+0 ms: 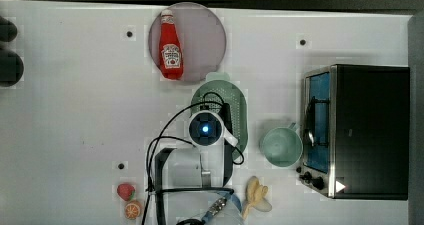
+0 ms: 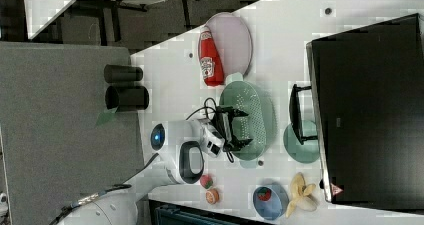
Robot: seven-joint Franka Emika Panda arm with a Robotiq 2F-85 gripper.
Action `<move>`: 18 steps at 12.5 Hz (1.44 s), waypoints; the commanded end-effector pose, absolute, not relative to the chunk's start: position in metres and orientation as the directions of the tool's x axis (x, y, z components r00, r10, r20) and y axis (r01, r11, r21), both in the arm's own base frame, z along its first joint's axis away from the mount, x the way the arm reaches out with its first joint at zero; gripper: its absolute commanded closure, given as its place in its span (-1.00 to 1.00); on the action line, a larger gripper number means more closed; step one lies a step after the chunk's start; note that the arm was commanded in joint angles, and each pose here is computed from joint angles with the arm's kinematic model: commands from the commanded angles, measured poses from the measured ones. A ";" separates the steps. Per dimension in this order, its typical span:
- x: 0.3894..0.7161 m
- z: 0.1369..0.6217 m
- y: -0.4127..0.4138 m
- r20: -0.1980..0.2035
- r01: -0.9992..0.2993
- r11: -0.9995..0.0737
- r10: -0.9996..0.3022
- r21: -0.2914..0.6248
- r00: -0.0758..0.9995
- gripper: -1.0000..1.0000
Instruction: Drag strainer right to left.
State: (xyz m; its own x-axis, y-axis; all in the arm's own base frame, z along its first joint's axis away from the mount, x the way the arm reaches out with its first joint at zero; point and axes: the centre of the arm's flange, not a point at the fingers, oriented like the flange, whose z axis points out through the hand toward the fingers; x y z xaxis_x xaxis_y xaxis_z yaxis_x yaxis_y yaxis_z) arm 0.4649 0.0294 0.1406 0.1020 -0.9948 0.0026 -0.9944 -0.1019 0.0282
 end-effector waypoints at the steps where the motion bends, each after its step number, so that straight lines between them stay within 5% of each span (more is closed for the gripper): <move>1: 0.477 0.160 0.061 -0.010 -0.999 -0.036 -0.999 -0.007 0.036 -1.00; 18: 0.467 0.155 0.232 -0.078 -0.999 -0.026 -0.997 0.022 0.024 -1.00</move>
